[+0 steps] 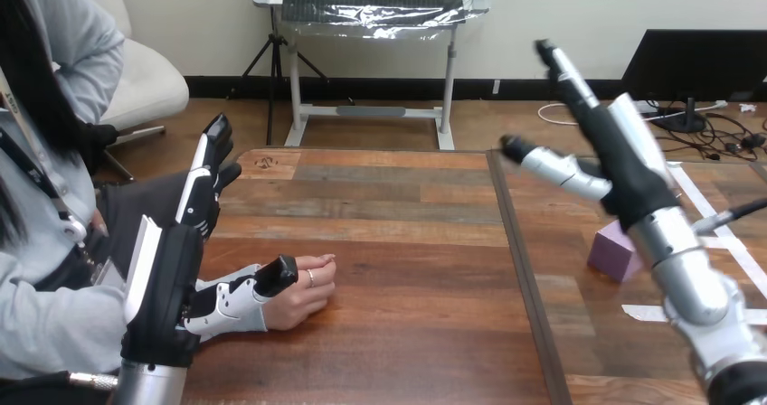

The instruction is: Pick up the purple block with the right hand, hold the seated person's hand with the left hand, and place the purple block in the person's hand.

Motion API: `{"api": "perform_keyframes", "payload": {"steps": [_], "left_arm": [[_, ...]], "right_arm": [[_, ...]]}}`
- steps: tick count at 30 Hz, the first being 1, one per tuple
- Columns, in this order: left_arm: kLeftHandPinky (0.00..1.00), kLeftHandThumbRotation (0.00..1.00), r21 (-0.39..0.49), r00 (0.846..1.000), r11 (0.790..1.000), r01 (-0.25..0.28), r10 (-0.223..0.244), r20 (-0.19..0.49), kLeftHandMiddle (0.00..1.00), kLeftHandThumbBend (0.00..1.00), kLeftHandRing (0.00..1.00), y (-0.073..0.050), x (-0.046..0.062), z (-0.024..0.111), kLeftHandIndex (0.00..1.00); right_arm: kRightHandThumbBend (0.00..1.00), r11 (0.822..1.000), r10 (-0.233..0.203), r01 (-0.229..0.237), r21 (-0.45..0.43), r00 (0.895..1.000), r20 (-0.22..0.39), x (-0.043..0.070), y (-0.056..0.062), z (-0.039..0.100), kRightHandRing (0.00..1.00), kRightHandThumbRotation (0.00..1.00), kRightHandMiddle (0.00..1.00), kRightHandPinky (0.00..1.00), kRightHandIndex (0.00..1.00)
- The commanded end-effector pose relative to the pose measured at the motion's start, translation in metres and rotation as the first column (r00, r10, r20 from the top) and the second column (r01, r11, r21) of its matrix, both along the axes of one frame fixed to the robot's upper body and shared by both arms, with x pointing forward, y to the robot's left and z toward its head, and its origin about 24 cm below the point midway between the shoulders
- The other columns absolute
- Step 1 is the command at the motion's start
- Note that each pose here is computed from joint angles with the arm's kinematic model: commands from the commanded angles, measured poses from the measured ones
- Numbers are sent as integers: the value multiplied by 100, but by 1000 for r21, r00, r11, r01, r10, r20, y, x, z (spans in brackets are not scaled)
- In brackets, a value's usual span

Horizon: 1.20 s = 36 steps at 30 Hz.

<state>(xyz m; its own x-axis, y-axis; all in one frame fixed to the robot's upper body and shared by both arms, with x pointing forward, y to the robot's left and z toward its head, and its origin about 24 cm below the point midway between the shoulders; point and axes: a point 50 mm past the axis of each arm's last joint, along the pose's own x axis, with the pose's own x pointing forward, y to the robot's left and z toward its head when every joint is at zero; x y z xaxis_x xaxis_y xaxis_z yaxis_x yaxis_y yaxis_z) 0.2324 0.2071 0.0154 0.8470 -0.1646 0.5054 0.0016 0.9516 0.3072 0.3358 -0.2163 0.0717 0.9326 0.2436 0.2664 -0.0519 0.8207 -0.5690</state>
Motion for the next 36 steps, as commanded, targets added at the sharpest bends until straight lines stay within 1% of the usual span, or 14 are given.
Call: {"api": "perform_keyframes", "payload": {"steps": [1, 6, 11, 15, 18, 20, 24, 29, 36], "left_arm": [[92, 69, -23, 997, 1000, 4, -2, 79, 100, 100, 98, -4, 15, 16, 99], [91, 69, -26, 997, 1000, 1, 1, 77, 100, 100, 97, -3, 14, 16, 99], [91, 69, -23, 997, 1000, 0, 1, 77, 100, 100, 97, -3, 14, 15, 99], [91, 69, -21, 997, 1000, 1, 0, 73, 100, 100, 98, -2, 13, 15, 99], [91, 69, -21, 997, 1000, 0, 2, 73, 100, 100, 97, -2, 12, 14, 99], [92, 69, -22, 997, 1000, 0, 2, 73, 100, 100, 98, -1, 12, 14, 99], [92, 69, -19, 997, 1000, -4, 5, 76, 100, 100, 97, -1, 11, 14, 99], [91, 70, -16, 997, 1000, -8, 9, 77, 100, 100, 97, 0, 11, 15, 99], [91, 72, -9, 997, 1000, -17, 18, 81, 100, 100, 97, 1, 10, 15, 99]], "right_arm": [[100, 999, -41, 42, -6, 997, 61, 17, -7, 30, 100, 82, 100, 97, 100], [100, 997, -74, 74, -14, 997, 19, 23, -14, 33, 100, 80, 100, 97, 100], [100, 995, -92, 92, -24, 996, 0, 26, -18, 35, 100, 81, 100, 96, 100], [100, 991, -131, 129, -46, 990, -48, 31, -25, 37, 100, 82, 100, 96, 100], [100, 987, -149, 145, -63, 986, -71, 33, -28, 39, 100, 84, 100, 96, 100], [100, 986, -156, 151, -74, 985, -78, 34, -30, 40, 100, 84, 100, 96, 100], [100, 977, -189, 178, -116, 978, -94, 37, -34, 43, 100, 86, 100, 95, 100], [100, 972, -212, 198, -128, 971, -111, 39, -39, 46, 100, 87, 100, 93, 100], [100, 955, -259, 235, -184, 958, -125, 42, -45, 49, 100, 86, 100, 89, 100]]}}
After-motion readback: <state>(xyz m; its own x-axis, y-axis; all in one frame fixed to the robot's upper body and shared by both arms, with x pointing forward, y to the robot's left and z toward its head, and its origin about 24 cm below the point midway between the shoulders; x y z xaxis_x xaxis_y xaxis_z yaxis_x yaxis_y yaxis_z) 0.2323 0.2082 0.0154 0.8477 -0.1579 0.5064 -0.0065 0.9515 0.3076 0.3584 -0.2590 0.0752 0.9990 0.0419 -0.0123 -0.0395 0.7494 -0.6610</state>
